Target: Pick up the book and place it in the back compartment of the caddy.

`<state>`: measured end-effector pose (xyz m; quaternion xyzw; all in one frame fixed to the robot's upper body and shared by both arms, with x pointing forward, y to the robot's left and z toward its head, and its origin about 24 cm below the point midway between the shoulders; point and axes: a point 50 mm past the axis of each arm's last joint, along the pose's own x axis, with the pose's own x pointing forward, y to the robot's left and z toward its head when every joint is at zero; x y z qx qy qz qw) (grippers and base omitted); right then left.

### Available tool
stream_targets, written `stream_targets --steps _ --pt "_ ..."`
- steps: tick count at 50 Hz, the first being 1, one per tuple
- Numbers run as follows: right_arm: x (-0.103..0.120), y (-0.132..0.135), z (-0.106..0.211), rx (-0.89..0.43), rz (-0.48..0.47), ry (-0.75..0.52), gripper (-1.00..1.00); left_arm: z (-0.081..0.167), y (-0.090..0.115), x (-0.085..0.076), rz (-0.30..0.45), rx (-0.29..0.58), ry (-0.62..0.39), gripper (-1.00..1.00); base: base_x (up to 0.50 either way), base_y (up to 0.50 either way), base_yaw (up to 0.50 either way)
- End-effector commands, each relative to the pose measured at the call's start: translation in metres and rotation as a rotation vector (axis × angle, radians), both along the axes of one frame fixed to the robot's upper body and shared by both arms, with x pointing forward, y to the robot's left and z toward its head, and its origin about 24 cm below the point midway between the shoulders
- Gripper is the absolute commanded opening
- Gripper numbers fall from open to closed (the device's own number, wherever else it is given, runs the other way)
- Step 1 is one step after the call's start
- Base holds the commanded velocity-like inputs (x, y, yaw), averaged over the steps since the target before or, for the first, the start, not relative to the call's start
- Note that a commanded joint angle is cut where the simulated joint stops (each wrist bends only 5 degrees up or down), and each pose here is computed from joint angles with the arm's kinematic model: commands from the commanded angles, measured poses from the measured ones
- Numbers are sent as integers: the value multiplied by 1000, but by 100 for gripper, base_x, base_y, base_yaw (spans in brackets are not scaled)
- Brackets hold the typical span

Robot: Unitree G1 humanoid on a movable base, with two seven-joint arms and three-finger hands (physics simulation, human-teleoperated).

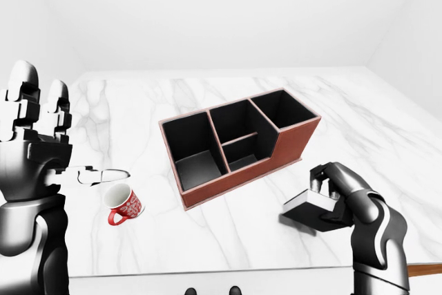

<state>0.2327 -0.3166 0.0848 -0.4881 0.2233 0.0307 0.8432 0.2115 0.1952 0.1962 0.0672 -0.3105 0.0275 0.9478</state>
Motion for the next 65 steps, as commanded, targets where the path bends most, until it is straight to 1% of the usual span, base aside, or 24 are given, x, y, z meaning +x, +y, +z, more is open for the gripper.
stream_targets --steps 1,5,12,20,39,46,57,65 --pt "-1 15 44 -85 44 -168 -100 1 1 0 1 -2 -3 100 0 0 0" --pt "-1 21 55 -113 60 -215 -100 1 1 0 1 -2 -3 100 0 0 0" --pt "-4 37 84 -191 100 -334 -100 1 1 0 3 -4 -7 99 0 0 0" --pt "-7 45 104 -245 119 -417 -100 2 1 0 3 -4 -10 99 0 0 0" --pt "-10 52 122 -306 136 -484 -100 0 1 1 2 -4 1 99 0 0 0" --pt "-10 54 123 -315 140 -491 -100 0 1 1 2 -4 0 100 0 0 0" --pt "-8 65 135 -348 174 -540 -100 0 1 1 2 -5 0 100 0 0 0" --pt "-9 69 136 -354 182 -553 -100 1 1 1 2 -4 -3 99 0 0 0"
